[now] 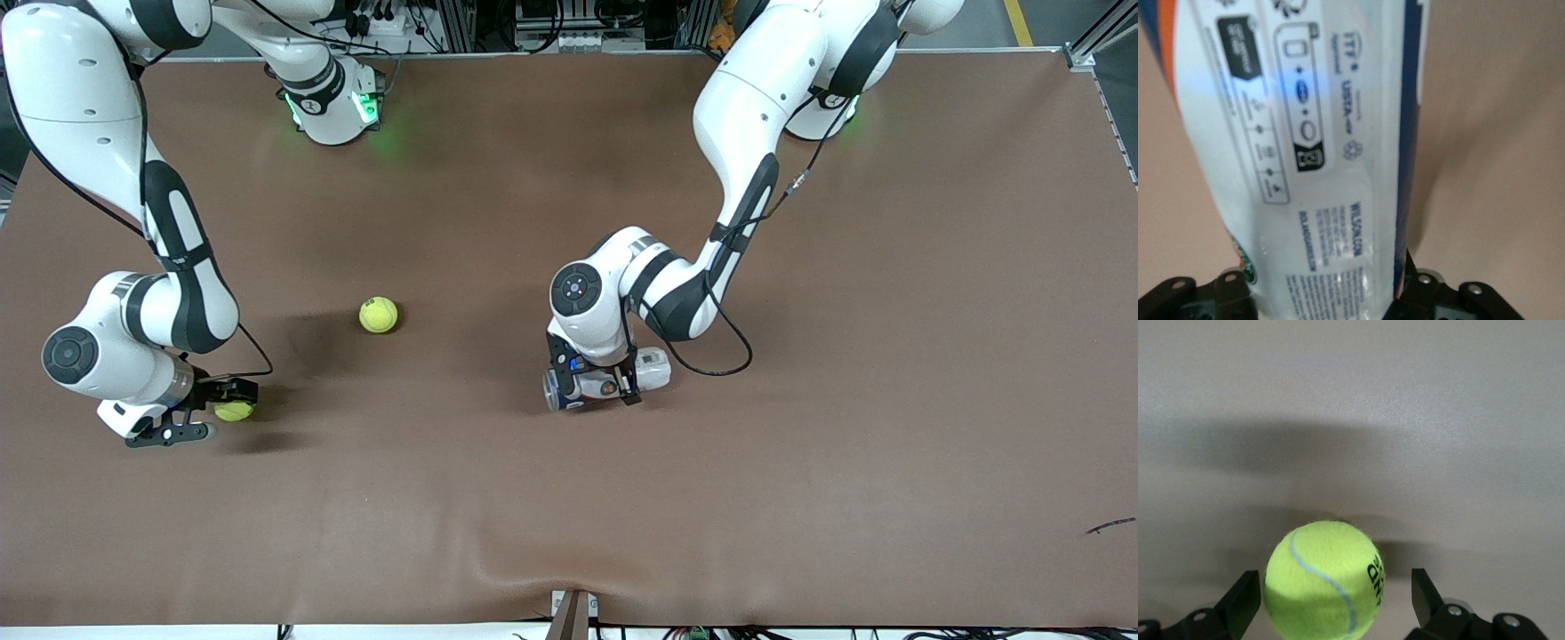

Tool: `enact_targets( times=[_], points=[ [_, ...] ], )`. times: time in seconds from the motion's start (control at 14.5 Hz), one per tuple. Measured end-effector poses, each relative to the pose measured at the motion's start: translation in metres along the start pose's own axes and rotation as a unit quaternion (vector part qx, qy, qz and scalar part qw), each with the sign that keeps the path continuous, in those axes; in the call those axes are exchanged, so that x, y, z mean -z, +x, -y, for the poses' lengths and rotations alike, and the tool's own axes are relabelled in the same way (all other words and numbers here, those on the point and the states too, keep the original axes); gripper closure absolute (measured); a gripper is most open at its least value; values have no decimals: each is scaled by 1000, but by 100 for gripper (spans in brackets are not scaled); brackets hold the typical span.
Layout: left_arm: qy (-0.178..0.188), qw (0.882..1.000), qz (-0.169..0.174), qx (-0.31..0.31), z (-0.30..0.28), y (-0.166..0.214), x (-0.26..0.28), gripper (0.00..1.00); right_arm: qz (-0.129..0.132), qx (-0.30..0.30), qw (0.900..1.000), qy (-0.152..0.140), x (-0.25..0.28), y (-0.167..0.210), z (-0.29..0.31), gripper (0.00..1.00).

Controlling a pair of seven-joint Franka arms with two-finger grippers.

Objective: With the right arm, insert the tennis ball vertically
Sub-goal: 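Lift the can with the left gripper while the right gripper lifts the ball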

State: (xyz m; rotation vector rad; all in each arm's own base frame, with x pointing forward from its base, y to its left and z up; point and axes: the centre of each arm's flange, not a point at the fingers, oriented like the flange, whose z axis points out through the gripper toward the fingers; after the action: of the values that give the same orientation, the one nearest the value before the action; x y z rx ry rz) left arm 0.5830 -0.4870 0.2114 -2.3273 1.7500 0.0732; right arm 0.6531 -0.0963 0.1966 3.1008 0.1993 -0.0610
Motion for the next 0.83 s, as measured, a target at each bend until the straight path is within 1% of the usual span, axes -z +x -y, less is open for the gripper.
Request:
enact_targets(
  times=[0.14,0.28,0.34,0.48,0.55,0.69,0.83],
  points=[
    [11,999,-32,21,0,9,12,29,2,0,1000,1,-4,0,0,0],
    [14,997,-63,45,-7,18,28,29,0,-1,1000,0,-5,1,0,0],
    [14,995,-80,56,-11,24,37,29,-1,-1,1000,0,-5,2,0,7],
    [11,990,-110,85,-20,34,54,29,-3,-1,1000,0,-3,3,0,30],
    [8,987,-125,101,-25,39,62,29,-5,-1,1000,-1,-2,4,-1,33],
    [6,976,-169,134,-33,50,78,29,-10,0,1000,-2,3,8,-1,33],
    [2,962,-214,168,-42,61,90,29,-20,0,1000,-5,11,14,-2,33]
  ],
)
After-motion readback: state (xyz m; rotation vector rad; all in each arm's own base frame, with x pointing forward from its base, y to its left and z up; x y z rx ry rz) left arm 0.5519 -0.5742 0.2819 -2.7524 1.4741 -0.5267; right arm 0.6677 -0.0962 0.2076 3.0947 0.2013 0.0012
